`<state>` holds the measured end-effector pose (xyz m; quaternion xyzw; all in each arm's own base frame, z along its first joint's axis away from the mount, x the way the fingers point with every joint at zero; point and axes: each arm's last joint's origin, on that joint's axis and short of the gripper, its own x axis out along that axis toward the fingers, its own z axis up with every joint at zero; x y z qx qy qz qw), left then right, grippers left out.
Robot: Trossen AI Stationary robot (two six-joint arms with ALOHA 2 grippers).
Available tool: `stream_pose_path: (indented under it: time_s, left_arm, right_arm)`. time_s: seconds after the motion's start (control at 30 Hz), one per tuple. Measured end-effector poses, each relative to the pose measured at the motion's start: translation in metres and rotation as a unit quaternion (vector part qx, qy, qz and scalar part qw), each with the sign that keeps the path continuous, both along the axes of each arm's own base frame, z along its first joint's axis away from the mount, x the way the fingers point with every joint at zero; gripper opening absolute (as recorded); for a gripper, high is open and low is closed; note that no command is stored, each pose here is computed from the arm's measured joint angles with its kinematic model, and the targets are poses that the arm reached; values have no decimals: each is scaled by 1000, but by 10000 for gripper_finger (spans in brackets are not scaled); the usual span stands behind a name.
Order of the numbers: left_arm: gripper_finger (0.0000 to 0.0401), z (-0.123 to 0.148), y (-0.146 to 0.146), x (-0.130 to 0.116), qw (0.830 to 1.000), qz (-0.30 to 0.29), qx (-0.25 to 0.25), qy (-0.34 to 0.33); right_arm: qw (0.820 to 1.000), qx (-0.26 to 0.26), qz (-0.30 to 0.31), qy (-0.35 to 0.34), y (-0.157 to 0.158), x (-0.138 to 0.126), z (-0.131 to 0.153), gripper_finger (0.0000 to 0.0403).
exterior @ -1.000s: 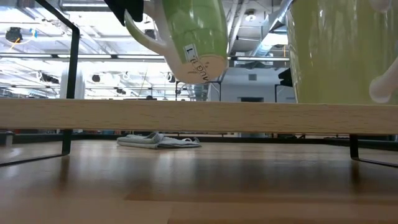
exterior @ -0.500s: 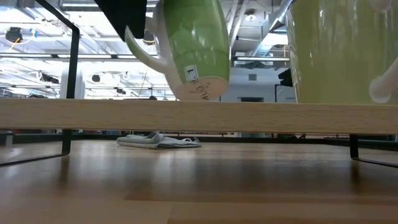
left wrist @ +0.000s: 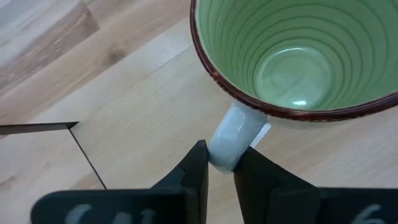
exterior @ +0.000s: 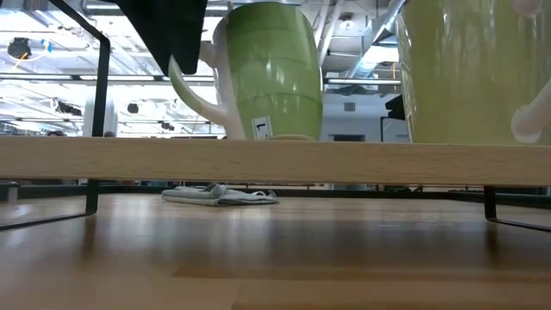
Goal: Stack small to large cups/mugs on shelf
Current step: Put the green mug on the shelf
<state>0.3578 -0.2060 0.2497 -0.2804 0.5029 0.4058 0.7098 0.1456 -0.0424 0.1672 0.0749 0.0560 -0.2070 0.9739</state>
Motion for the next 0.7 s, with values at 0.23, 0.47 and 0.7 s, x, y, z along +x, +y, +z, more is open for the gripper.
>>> stream_pose_path:
  time_s: [0.23, 0.47, 0.7]
  left_arm:
    - [48, 1, -1, 2, 1000, -10, -14, -3]
    - [50, 1, -3, 4, 999, -25, -21, -11]
    - [51, 1, -4, 6, 999, -36, -24, -16]
  right_arm:
    - [1000, 0, 0, -1, 0, 0, 0, 205]
    - [1000, 0, 0, -1, 0, 0, 0, 205]
    - [1000, 0, 0, -1, 0, 0, 0, 205]
